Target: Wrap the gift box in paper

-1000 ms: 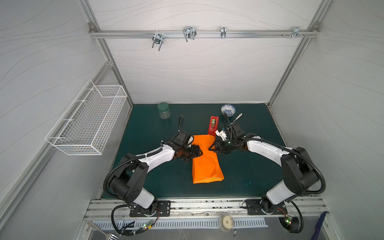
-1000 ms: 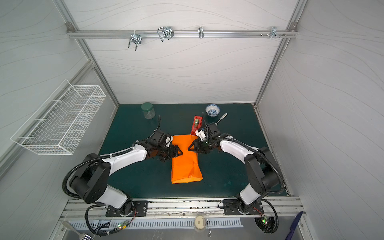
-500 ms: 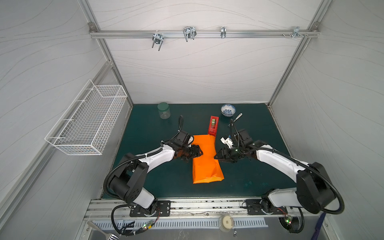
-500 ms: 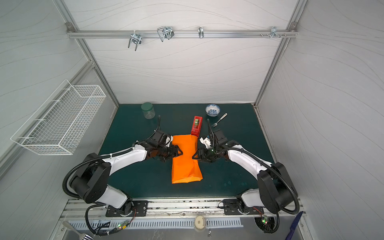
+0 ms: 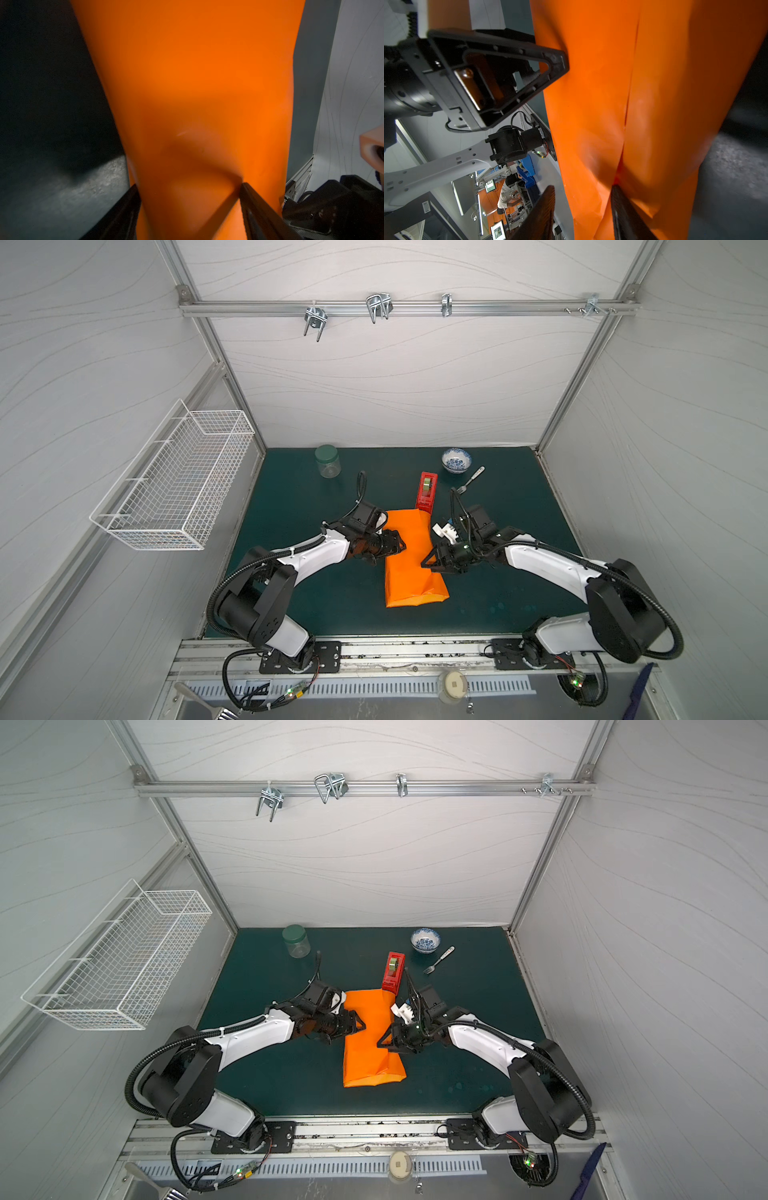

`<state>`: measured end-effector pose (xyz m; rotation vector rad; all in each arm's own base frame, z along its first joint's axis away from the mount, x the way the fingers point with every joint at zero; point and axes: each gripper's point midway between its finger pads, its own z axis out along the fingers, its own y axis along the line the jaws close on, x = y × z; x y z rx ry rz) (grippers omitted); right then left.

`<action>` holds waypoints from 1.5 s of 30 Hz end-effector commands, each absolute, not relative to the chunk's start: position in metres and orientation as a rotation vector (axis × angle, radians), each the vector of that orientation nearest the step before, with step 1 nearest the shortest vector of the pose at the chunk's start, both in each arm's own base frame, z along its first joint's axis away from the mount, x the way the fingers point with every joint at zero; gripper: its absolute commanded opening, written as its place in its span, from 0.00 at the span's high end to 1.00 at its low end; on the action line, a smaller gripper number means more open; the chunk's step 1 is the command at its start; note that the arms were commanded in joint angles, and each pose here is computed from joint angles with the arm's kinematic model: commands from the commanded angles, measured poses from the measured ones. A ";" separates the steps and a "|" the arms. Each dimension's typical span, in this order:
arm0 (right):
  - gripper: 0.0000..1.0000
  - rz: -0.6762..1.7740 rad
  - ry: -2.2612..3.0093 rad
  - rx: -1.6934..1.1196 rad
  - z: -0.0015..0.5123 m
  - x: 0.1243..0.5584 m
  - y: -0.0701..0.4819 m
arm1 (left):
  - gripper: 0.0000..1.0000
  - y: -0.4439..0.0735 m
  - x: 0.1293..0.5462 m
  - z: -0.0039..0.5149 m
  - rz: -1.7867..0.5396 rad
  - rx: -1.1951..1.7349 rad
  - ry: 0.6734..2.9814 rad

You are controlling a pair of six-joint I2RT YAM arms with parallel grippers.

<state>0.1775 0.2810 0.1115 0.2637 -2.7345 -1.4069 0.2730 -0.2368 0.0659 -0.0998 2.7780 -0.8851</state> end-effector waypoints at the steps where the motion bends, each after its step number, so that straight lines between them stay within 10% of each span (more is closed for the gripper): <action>1: 0.56 -1.443 -2.704 0.257 0.112 0.178 0.287 | 0.25 -0.225 0.266 0.046 -0.789 -0.127 2.839; 45: 1.00 -1.555 -2.730 0.192 0.085 0.264 0.295 | 0.25 -0.228 0.269 0.051 -0.808 -0.121 2.829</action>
